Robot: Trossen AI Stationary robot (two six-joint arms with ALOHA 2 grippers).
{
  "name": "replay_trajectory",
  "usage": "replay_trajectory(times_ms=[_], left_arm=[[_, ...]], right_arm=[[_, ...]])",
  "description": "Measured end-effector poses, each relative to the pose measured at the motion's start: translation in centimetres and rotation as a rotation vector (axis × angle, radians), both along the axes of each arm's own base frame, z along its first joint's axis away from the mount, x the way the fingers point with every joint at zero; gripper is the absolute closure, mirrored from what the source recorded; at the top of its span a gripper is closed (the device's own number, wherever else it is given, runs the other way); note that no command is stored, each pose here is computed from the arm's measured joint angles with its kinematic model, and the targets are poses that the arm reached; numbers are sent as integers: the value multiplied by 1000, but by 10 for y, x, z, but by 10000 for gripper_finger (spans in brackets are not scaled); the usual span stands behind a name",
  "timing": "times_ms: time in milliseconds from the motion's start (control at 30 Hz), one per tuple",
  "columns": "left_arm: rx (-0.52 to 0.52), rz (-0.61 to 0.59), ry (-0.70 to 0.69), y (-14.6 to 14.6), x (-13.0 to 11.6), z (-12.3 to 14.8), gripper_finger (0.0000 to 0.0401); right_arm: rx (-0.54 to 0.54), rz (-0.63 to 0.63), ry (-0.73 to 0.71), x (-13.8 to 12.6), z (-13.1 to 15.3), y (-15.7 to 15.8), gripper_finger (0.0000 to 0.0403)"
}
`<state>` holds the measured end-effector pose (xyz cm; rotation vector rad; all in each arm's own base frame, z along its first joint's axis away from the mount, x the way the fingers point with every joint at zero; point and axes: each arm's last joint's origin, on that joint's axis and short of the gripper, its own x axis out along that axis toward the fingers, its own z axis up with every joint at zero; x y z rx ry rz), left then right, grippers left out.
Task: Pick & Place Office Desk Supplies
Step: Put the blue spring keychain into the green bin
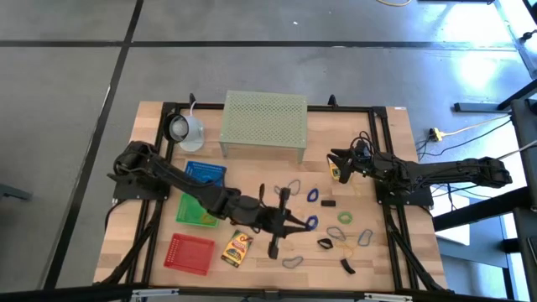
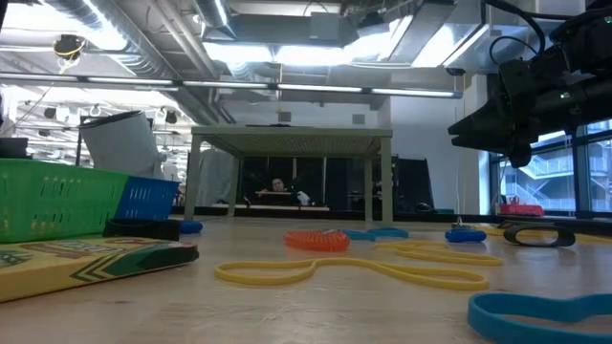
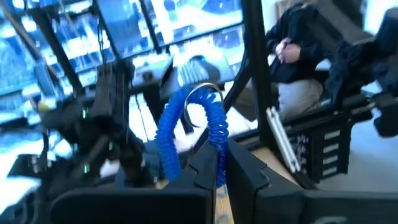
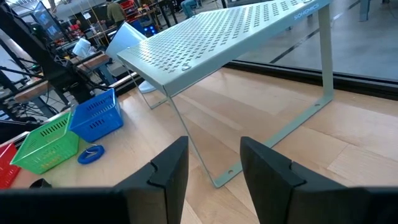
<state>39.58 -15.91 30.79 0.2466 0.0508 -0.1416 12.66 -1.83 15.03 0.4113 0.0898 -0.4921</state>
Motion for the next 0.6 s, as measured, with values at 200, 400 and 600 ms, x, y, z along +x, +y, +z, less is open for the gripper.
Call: replay_trajectory(times_ms=[200, 400, 600], left_arm=[[8, 67, -7, -4, -2, 1, 389], [3, 185, 146, 1, -6, -13, 389], [-143, 262, 376, 11, -24, -19, 389]], right_arm=[[0, 0, 0, 0, 0, 0, 256], [0, 0, 0, 0, 0, 0, 256], [0, 0, 0, 0, 0, 0, 256]])
